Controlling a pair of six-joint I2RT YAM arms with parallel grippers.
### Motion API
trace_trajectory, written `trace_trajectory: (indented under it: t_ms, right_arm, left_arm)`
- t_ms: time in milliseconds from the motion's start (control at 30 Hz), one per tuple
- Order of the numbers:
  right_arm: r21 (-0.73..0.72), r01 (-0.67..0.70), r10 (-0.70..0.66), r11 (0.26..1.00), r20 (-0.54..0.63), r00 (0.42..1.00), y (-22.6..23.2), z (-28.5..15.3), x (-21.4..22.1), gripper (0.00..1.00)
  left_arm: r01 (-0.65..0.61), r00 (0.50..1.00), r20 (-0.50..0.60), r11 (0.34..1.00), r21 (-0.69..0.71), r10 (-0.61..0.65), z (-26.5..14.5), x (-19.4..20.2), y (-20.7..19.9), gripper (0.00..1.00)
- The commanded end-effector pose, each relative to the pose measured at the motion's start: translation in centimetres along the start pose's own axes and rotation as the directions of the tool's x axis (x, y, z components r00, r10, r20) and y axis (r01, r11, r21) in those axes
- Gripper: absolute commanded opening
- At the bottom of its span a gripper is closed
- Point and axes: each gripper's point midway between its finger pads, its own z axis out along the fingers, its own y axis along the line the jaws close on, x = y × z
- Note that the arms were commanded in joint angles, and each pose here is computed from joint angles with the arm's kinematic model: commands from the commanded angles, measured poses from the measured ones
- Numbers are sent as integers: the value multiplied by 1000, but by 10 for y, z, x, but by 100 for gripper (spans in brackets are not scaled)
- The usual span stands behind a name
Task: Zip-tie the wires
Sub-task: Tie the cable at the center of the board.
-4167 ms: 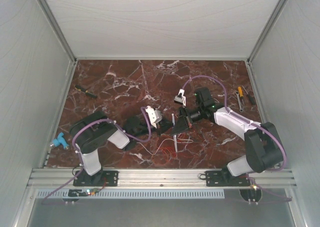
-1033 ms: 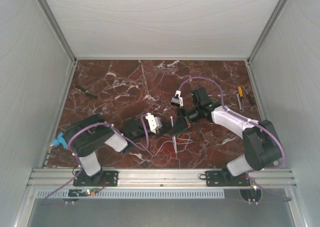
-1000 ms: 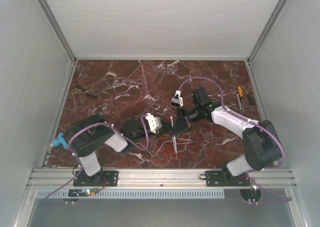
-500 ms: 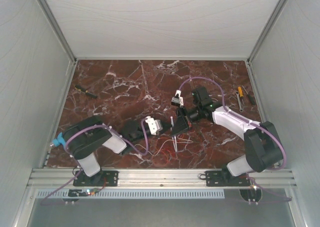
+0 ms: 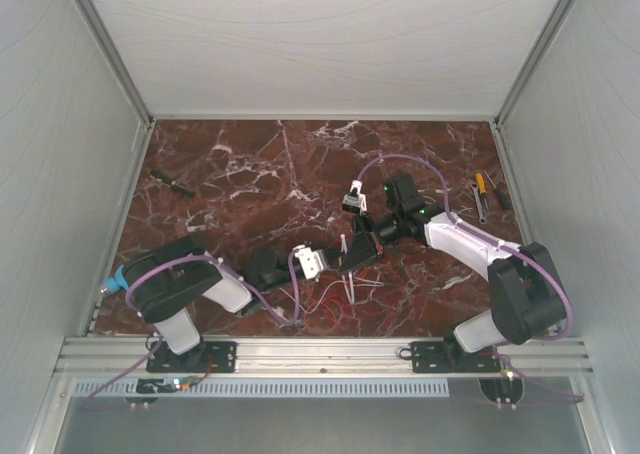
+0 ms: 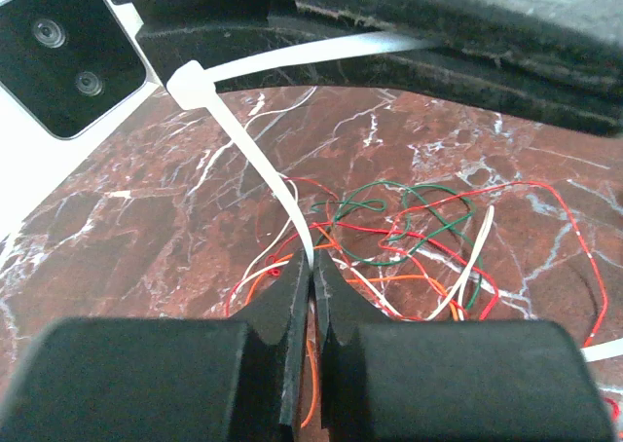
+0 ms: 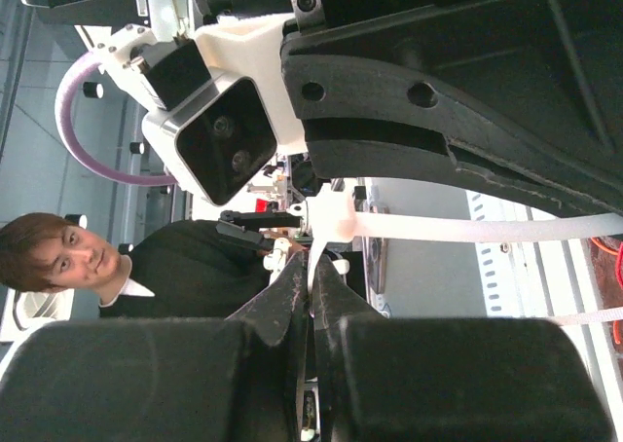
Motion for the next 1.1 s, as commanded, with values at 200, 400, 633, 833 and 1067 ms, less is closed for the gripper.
trace_trajectory:
  t_ms: [200, 400, 633, 833, 1067]
  right_arm:
    - [-22, -30, 30, 999, -8, 1000, 4, -2, 0, 0]
    - [-26, -42, 42, 999, -4, 999, 3, -3, 2, 0]
    - [-12, -58, 59, 998, 72, 996, 2, -17, -12, 0]
    - [-8, -55, 56, 998, 81, 995, 5, -19, -22, 0]
    - [-12, -87, 88, 996, 51, 995, 3, -12, -3, 0]
  left_arm:
    - [-182, 980, 64, 981, -65, 186, 5, -31, 8, 0]
    - [-235, 969, 56, 968, -89, 240, 2, -35, 8, 0]
    - [-304, 951, 26, 948, -95, 308, -4, -33, 8, 0]
    - [-375, 927, -3, 924, -77, 376, -1, -29, 3, 0]
    - [-378, 926, -39, 916, -133, 376, 0, -26, 14, 0]
